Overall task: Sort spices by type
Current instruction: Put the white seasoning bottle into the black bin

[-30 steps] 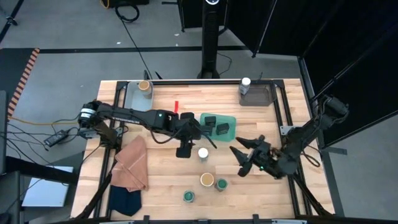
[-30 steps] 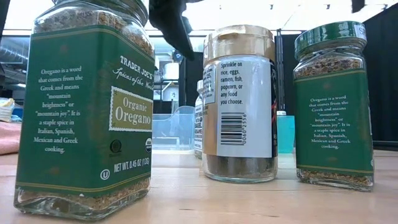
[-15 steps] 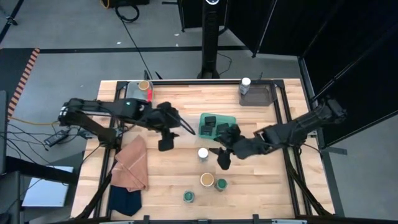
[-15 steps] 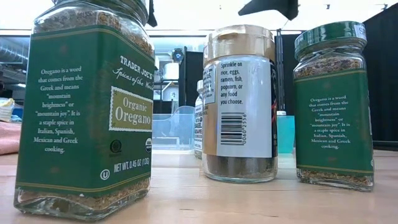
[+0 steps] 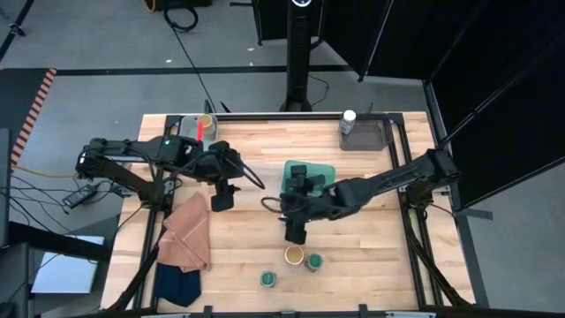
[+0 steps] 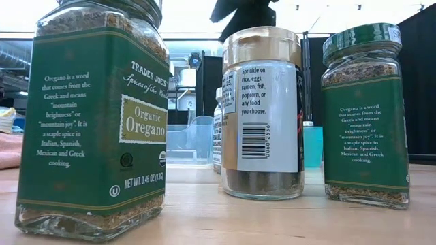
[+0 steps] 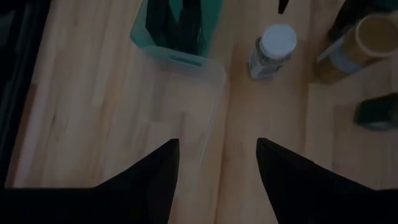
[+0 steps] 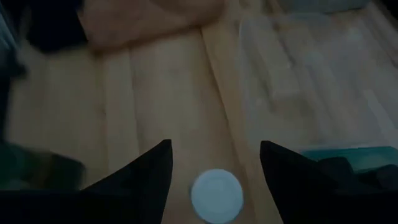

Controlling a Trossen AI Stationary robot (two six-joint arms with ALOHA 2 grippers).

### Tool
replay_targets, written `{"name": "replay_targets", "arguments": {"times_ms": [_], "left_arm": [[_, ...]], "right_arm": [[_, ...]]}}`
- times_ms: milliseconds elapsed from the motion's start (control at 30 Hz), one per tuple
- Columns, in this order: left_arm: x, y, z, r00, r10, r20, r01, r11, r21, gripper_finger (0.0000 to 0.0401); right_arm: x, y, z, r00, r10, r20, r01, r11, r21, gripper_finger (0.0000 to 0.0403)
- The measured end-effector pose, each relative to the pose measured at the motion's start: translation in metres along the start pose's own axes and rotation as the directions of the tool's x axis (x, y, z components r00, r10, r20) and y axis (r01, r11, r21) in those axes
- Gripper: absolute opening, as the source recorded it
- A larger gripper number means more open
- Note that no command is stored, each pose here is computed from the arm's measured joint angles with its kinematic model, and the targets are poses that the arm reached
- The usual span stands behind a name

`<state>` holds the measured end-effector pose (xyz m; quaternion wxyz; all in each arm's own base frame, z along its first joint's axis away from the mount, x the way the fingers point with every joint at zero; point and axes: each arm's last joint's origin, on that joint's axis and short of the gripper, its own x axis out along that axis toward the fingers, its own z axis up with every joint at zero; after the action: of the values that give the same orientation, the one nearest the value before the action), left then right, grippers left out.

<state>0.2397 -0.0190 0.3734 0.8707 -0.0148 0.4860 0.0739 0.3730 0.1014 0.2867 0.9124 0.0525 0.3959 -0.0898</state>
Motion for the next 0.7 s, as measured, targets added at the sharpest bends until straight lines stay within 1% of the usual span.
{"name": "replay_targets", "arguments": {"times_ms": [100,233,300,500,700], "left_arm": [[0.001,0.0,0.0,1.0,0.013,-0.003,-0.013,1.0,0.024,0.0219],[0.001,0.0,0.0,1.0,0.024,-0.005,-0.023,0.999,0.031,0.0219],[0.001,0.001,-0.001,0.999,0.028,-0.018,-0.027,0.998,0.052,0.0219],[0.001,0.001,-0.002,0.999,0.03,-0.019,-0.028,0.996,0.087,0.0219],[0.001,0.001,-0.002,0.999,0.041,-0.017,-0.038,0.989,0.142,0.0218]], "right_arm": [[0.01,0.004,-0.001,0.998,-0.024,-0.062,0.017,0.994,-0.104,0.0249],[0.015,0.008,0.001,0.993,-0.038,-0.108,0.017,0.982,-0.187,0.0249],[0.018,0.009,0.002,0.991,-0.042,-0.126,0.014,0.976,-0.219,0.025],[0.019,0.002,0.001,0.984,-0.036,-0.176,-0.003,0.976,-0.216,0.0258],[0.021,-0.005,0.0,0.976,-0.032,-0.214,-0.015,0.977,-0.213,0.0267]]}}
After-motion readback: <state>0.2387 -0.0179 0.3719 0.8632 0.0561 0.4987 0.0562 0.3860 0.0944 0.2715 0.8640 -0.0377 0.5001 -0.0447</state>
